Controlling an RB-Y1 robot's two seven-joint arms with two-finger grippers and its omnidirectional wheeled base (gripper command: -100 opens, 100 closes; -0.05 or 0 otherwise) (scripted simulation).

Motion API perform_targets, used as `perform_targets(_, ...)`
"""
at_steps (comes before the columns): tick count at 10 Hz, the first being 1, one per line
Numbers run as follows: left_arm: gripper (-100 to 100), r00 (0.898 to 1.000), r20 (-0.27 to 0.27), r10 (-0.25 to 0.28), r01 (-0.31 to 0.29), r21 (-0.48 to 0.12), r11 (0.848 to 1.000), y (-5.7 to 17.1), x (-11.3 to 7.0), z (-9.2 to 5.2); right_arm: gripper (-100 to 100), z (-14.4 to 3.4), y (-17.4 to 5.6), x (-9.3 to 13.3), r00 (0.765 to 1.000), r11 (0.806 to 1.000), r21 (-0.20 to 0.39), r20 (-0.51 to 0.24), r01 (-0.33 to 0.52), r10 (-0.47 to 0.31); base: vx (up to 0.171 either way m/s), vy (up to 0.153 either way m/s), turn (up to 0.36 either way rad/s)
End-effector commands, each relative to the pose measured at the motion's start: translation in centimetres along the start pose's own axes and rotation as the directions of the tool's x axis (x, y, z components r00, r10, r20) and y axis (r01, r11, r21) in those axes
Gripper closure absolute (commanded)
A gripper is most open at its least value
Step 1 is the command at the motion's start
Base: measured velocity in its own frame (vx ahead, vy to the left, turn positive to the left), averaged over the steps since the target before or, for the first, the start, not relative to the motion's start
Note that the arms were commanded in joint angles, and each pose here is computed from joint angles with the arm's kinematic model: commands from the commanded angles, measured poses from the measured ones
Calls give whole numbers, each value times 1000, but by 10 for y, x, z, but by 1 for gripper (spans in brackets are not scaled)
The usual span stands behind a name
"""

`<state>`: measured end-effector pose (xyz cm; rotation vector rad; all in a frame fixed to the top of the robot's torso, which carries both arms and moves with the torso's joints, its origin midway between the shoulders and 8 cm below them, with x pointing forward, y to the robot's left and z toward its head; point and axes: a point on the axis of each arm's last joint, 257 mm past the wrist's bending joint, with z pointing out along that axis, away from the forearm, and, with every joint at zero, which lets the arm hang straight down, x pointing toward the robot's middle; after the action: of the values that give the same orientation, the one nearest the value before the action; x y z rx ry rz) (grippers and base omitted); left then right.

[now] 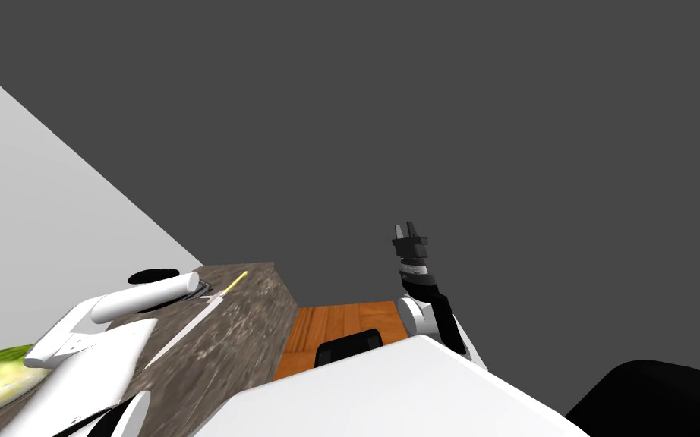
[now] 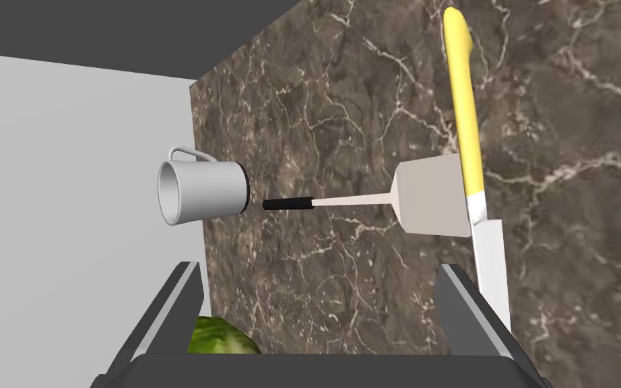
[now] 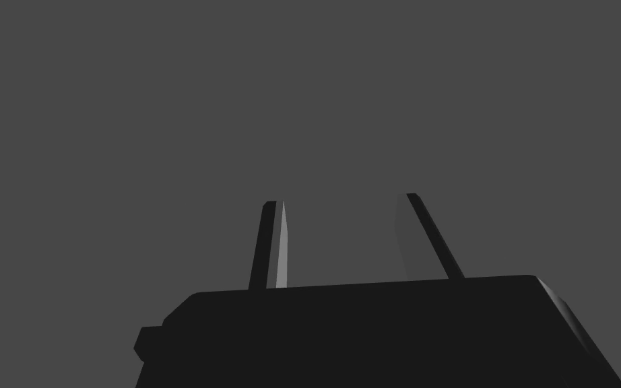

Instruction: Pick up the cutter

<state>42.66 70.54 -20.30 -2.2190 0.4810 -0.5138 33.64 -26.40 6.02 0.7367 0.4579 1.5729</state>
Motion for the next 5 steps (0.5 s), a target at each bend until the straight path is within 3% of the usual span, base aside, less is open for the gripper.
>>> perform_targets(1,-100,999,40,-29,32,-55,998,11,-14,4,0,0,0,0,1000,1000,0,0,0,0,-3,41,-121)
perform_targets(2,-100,995,61,-84,88,-79,993,7,-22,5,0,0,0,0,1000,1000,0,0,0,0,-12,54,-157)
perform_targets(4,-100,992,96,-82,94,-126,988,22,-32,6,0,0,0,0,1000,1000,0,0,0,0,-2,42,-40)
perform_targets(5,-100,982,133,-132,154,-169,974,28,-44,8,0,0,0,0,1000,1000,0,0,0,0,3,42,-137)
